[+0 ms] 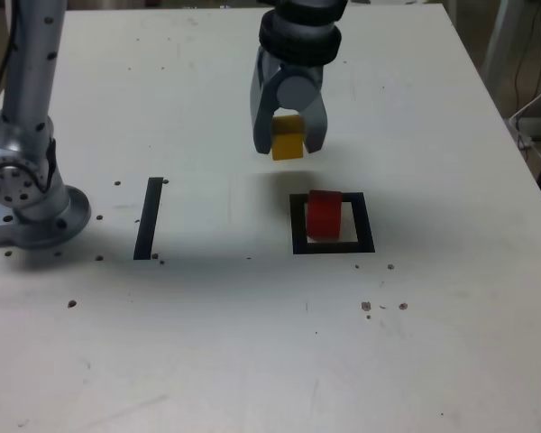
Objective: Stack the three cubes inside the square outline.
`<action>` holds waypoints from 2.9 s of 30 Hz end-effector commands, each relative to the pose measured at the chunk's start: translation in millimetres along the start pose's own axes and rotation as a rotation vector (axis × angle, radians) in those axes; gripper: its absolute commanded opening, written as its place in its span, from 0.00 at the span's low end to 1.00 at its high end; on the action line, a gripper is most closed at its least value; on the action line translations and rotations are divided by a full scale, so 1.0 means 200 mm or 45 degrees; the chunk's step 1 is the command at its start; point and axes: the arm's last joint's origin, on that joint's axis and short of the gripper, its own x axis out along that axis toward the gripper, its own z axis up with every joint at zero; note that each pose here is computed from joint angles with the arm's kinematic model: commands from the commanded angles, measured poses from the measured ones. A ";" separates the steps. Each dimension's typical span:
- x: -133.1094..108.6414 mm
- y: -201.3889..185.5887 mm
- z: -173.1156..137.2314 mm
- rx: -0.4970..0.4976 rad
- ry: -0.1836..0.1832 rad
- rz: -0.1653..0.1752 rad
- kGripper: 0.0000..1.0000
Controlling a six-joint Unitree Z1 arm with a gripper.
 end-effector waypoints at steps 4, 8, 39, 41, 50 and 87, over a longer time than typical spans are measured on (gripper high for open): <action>-0.08 -0.17 0.01 0.092 -0.028 0.025 0.28; -0.12 -0.25 0.01 0.145 -0.042 0.037 0.28; -0.07 -0.50 0.11 0.281 -0.040 0.058 0.28; -0.07 -0.50 0.11 0.281 -0.044 0.058 0.28; -0.05 -0.50 0.12 0.281 -0.046 0.061 0.28; -0.12 -0.28 0.00 0.182 -0.093 0.139 0.99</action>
